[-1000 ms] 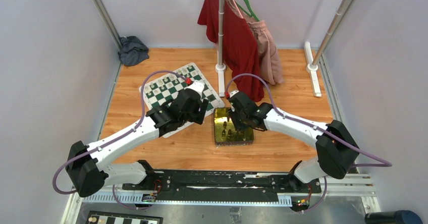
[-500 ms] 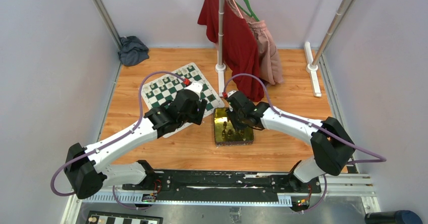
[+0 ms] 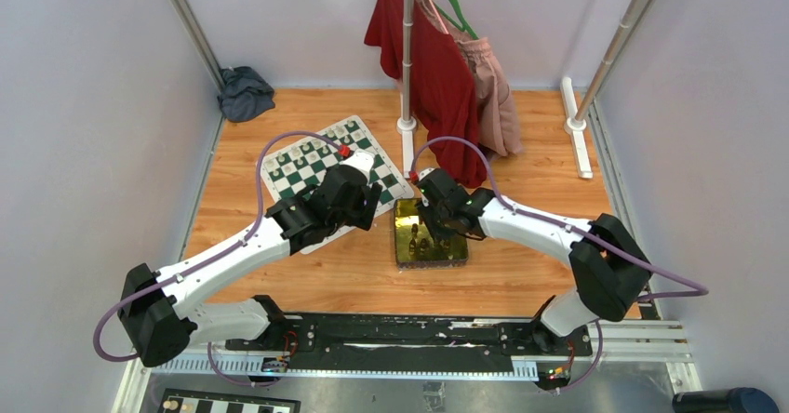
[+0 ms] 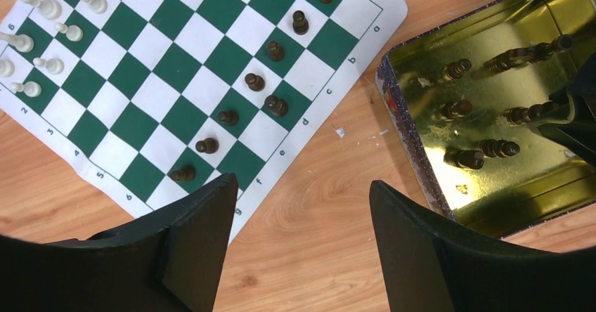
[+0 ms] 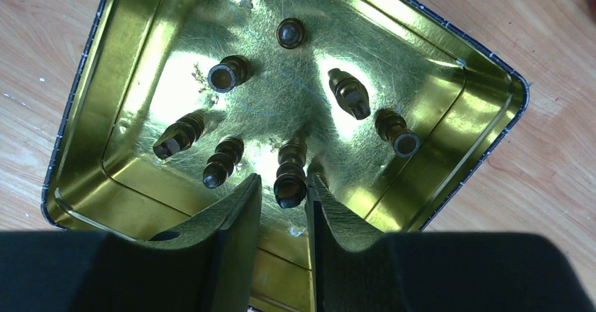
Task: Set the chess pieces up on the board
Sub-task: Pick up the chess piece from the storage box.
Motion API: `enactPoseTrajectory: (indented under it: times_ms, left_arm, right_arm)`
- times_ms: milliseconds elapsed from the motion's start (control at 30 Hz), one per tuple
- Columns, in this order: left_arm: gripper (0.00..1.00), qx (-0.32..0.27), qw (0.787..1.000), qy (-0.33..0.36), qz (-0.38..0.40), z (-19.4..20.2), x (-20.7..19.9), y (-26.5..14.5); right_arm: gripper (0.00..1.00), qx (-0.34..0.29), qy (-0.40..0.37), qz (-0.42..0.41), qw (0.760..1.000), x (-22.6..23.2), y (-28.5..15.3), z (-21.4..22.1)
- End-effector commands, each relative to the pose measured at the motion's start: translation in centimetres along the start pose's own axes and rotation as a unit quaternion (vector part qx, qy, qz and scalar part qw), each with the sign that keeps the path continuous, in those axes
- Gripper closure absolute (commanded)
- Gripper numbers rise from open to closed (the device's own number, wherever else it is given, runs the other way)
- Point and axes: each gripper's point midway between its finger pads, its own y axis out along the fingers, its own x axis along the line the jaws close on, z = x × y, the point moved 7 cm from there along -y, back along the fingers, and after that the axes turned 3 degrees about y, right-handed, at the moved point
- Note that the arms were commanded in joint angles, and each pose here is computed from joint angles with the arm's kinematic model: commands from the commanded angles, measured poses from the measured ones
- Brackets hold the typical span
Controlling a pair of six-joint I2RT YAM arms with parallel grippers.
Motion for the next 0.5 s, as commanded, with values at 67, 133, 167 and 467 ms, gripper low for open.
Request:
enactPoseTrajectory:
  times_ms: [67,133,167,467]
  left_arm:
    - [0.26,-0.006,1.000,0.008,-0.005,0.13,0.06,-0.05]
    - [0.25,-0.006,1.000,0.008,-0.006,0.22,0.10,-0.04]
    - [0.25,-0.005,1.000,0.009,-0.006,0.28,0.11,-0.02]
    - [0.26,-0.004,1.000,0.012,-0.006,0.28,0.06,0.13]
  right_arm:
    - [0.67,0.006,-0.012,0.005,1.000,0.21,0.37,0.02]
    - [0.70,0.007,-0.012,0.006,1.000,0.18,0.44,0.08]
    - [0.70,0.007,-0.011,0.007,1.000,0.18,0.48,0.09]
    - [0.87,0.010,-0.010,0.016,1.000,-0.16,0.70,0.16]
